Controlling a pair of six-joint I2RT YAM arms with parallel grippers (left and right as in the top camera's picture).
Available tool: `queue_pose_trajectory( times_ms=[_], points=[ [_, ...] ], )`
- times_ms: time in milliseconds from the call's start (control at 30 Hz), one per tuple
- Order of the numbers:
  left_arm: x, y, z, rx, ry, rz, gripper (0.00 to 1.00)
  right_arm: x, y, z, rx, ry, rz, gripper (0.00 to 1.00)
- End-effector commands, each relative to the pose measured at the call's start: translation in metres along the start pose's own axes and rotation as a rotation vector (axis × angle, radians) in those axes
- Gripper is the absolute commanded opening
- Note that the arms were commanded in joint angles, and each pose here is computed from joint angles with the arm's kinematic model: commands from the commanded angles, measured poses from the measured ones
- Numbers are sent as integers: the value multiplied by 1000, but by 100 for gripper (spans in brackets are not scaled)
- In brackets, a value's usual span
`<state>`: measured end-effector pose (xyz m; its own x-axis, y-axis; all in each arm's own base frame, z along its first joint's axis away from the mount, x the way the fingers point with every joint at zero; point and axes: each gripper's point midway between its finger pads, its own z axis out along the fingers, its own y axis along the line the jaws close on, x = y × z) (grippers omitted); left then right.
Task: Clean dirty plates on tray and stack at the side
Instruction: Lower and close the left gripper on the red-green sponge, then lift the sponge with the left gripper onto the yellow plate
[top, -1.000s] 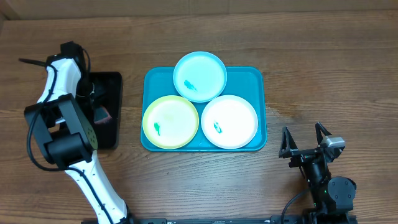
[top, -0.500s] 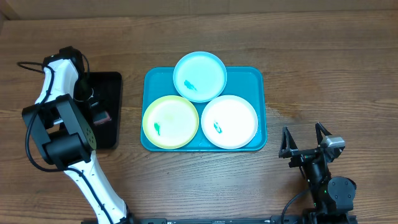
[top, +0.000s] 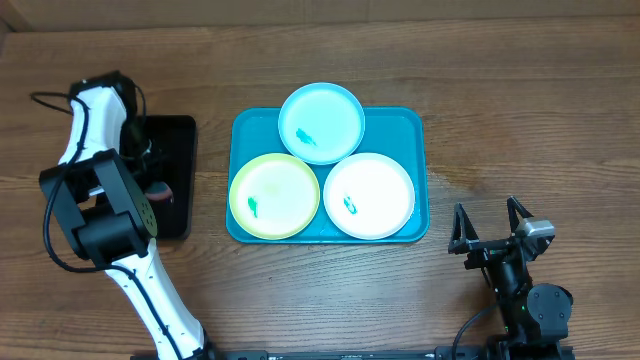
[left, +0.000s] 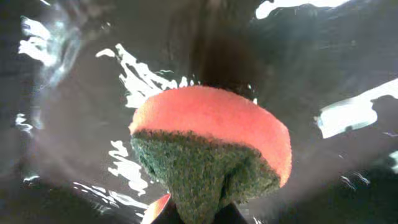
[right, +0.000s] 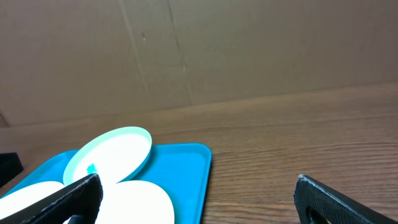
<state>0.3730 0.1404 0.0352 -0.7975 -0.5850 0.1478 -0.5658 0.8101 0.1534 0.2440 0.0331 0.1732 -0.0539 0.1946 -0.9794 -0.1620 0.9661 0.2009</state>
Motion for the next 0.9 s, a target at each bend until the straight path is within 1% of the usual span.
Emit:
queue_pose_trajectory(
  times_ms=[0,100,167,233,300,367,433,533,633,700,767,867],
  points=[
    [-20,1,-61,49,-131,-19,4,1,-3,0,12,-8,-4,100],
    [-14,-3,-108,121,-173,-21,4,1,-3,0,12,-7,-4,100],
    [-8,-9,-137,197,-200,-16,4,1,-3,0,12,-7,-4,100],
    [-1,-14,-160,260,-225,-10,4,1,-3,0,12,-8,-4,100],
    [4,-16,-170,286,-235,-5,4,1,-3,0,12,-8,-4,100],
    [4,-8,-166,221,-245,24,4,1,-3,0,12,-8,-4,100],
    [5,2,-150,141,-215,4,4,1,-3,0,12,-7,-4,100],
    [11,8,-109,58,-120,-9,4,1,-3,0,12,-7,-4,100],
    [23,8,-65,17,-15,1,4,1,-3,0,12,-8,-4,100],
    [34,11,-47,-3,44,5,4,1,-3,0,12,-7,-4,100],
    [39,20,-43,-32,70,7,4,1,-3,0,12,-8,-4,100],
    [38,36,-63,-54,57,-17,4,1,-3,0,12,-7,-4,100]
  ],
)
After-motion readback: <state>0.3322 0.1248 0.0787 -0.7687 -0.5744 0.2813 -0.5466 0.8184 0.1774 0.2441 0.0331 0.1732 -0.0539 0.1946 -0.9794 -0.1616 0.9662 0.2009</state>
